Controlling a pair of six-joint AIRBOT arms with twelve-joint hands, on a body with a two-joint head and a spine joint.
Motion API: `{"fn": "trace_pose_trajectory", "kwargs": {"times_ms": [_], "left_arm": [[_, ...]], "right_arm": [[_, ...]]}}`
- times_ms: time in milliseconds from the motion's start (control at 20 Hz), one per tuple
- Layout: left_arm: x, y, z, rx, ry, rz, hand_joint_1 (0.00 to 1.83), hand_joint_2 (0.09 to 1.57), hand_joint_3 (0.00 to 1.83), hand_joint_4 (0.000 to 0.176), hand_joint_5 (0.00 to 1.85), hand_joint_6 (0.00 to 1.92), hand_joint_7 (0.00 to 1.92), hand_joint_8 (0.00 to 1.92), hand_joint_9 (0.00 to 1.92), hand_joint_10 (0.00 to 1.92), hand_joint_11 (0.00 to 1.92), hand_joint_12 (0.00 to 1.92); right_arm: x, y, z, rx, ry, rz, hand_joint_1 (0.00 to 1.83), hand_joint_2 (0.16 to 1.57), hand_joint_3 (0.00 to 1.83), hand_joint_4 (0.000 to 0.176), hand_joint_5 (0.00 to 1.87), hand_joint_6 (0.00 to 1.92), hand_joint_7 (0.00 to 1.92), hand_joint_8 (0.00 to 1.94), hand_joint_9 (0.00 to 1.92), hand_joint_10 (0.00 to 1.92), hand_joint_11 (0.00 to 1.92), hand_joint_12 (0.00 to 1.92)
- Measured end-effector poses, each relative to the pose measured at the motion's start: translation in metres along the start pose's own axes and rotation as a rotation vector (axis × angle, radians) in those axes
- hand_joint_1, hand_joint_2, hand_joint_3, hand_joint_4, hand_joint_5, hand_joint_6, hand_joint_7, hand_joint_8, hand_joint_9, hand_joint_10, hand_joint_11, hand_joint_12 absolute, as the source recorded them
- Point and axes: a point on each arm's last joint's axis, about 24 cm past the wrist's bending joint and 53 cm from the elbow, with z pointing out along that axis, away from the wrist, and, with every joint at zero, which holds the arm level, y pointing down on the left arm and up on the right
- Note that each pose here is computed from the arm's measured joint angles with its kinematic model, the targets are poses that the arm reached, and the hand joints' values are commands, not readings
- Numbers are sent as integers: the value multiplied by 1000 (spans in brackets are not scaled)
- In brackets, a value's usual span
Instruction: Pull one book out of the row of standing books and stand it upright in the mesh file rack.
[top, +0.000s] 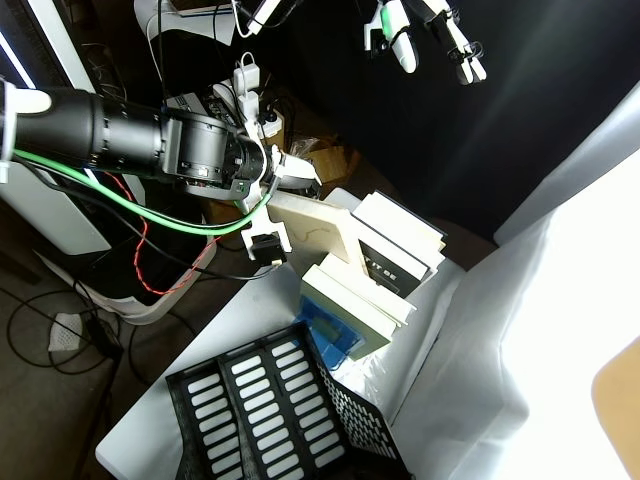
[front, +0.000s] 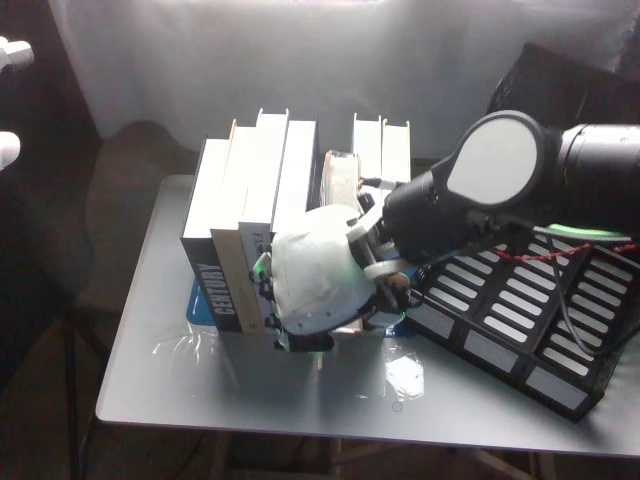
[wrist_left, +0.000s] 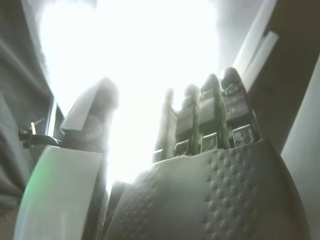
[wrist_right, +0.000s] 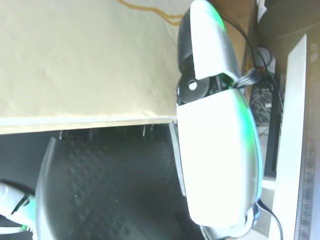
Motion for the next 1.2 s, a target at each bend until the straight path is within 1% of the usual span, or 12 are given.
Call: {"fn": "trace_pose_trajectory", "kwargs": {"times_ms": [50, 150, 250, 350, 400, 500, 550, 600, 800, 850, 950, 1200], "left_arm": [[0, 0, 0, -1, 0, 0, 773, 1430, 5, 0, 211, 5, 81, 6, 0, 0, 0, 0], [0, 0, 0, -2, 0, 0, 679, 1457, 16, 1, 185, 4, 55, 9, 0, 0, 0, 0], [0, 0, 0, -2, -1, -1, 632, 1471, 16, 10, 190, 7, 44, 5, 0, 0, 0, 0], [0, -1, 1, 1, -2, -2, 632, 1471, 16, 10, 190, 7, 44, 5, 0, 0, 0, 0], [0, -1, 2, 2, -2, -4, 669, 1466, 11, 7, 191, 7, 53, 6, 0, 0, 0, 0], [1, -4, 4, 8, 2, -2, 546, 1498, 19, 44, 164, 2, 15, 3, 0, 0, 0, 0], [2, -5, 6, 9, 6, 0, 616, 1491, 6, 9, 191, 10, 36, 6, 0, 0, 0, 0], [2, -6, 7, 10, 10, 4, 651, 1486, 2, 6, 193, 9, 28, 1, 0, 0, 0, 0], [13, -7, 13, 13, 40, 8, 638, 1481, 0, 11, 184, 3, 27, 0, 0, 0, 0, 0], [14, -5, 13, 7, 43, 10, 672, 1467, 0, 3, 199, 8, 35, 3, 0, 0, 0, 0], [14, -3, 13, 3, 42, 10, 683, 1468, 0, 4, 200, 7, 30, 0, 0, 0, 0, 0], [15, -8, 17, 12, 40, 4, 710, 1465, 0, 21, 189, 1, 31, 1, 0, 0, 0, 0]], "right_arm": [[-6, 0, -2, -2, -7, -7, 1225, 1114, 2, 0, 897, 1101, 1075, 924, 872, 1327, 548, 1781], [-17, -1, -11, -5, -20, -14, 1371, 1086, 0, 0, 962, 929, 1148, 693, 944, 1298, 589, 1773], [-26, -5, -19, -3, -29, 0, 1389, 1078, 0, 0, 989, 821, 1184, 705, 944, 1295, 564, 1786], [-32, -8, -25, -5, -32, 9, 1389, 1078, 0, 0, 989, 821, 1184, 705, 944, 1295, 564, 1786], [-34, -9, -29, -6, -34, 11, 1384, 1092, 2, 0, 938, 947, 1139, 766, 893, 1302, 481, 1795], [-36, -10, -33, -9, -34, 17, 1373, 1129, 6, 0, 902, 1001, 1036, 966, 792, 1426, 462, 1852], [-39, -12, -37, -9, -36, 18, 1374, 1130, 1, 0, 889, 1021, 1033, 974, 813, 1399, 452, 1805], [-43, -12, -41, -10, -41, 18, 1374, 1131, 1, 0, 888, 1010, 1025, 984, 819, 1404, 482, 1810], [-64, -24, -61, 15, -70, 32, 1365, 1163, 4, 0, 858, 990, 944, 1124, 754, 1526, 553, 1822], [-65, -25, -62, 18, -69, 29, 1370, 1154, 0, 0, 909, 895, 962, 1127, 773, 1533, 549, 1824], [-62, -23, -62, 8, -56, 24, 1368, 1152, 2, 0, 873, 986, 969, 1074, 787, 1480, 499, 1787], [-60, -28, -63, 14, -53, 68, 1370, 1139, 0, 0, 926, 870, 984, 1043, 833, 1500, 555, 1835]]}}
